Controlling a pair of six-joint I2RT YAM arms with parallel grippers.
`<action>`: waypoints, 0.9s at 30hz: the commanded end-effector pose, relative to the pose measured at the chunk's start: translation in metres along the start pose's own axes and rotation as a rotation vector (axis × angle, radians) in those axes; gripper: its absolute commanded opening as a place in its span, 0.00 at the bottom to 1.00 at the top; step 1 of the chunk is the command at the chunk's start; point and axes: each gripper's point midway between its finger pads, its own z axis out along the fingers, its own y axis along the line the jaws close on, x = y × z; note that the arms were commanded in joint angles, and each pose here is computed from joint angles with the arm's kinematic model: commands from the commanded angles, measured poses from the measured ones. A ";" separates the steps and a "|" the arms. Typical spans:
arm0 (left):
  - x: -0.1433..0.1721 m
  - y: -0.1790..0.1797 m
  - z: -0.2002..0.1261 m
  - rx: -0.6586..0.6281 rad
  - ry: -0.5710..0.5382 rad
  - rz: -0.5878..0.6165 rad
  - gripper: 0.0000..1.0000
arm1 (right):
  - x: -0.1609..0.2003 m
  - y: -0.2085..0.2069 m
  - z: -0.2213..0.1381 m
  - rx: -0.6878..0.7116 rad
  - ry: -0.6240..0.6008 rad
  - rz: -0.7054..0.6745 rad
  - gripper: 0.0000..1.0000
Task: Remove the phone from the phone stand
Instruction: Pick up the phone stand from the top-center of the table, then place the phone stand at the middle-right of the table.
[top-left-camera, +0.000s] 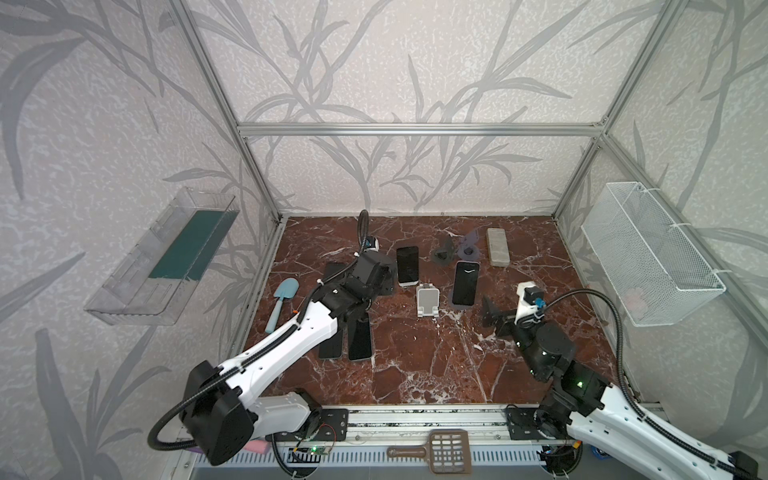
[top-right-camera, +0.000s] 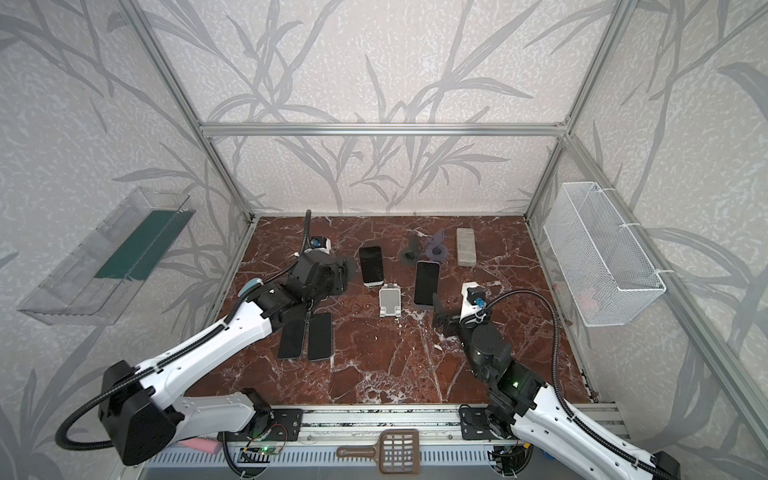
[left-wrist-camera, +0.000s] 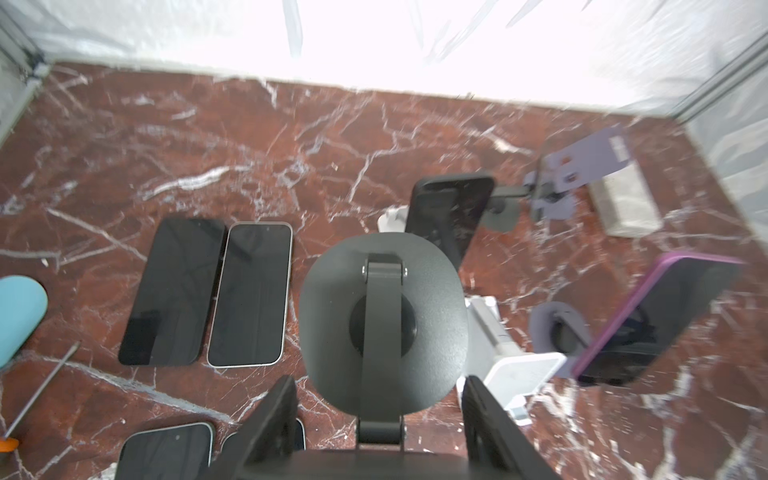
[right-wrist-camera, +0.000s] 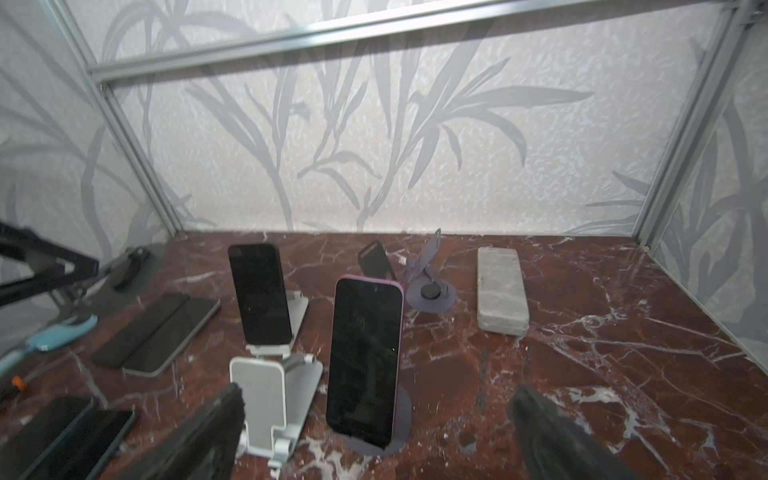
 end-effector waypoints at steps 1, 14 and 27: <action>-0.005 -0.019 -0.024 0.043 -0.013 0.054 0.46 | -0.018 -0.008 -0.001 -0.001 0.050 0.127 0.99; 0.025 -0.205 -0.059 0.411 -0.065 0.235 0.46 | -0.097 -0.060 -0.011 0.164 0.008 0.285 0.99; 0.104 -0.324 0.009 0.426 0.068 0.354 0.45 | -0.139 -0.082 -0.045 0.270 -0.108 0.253 0.99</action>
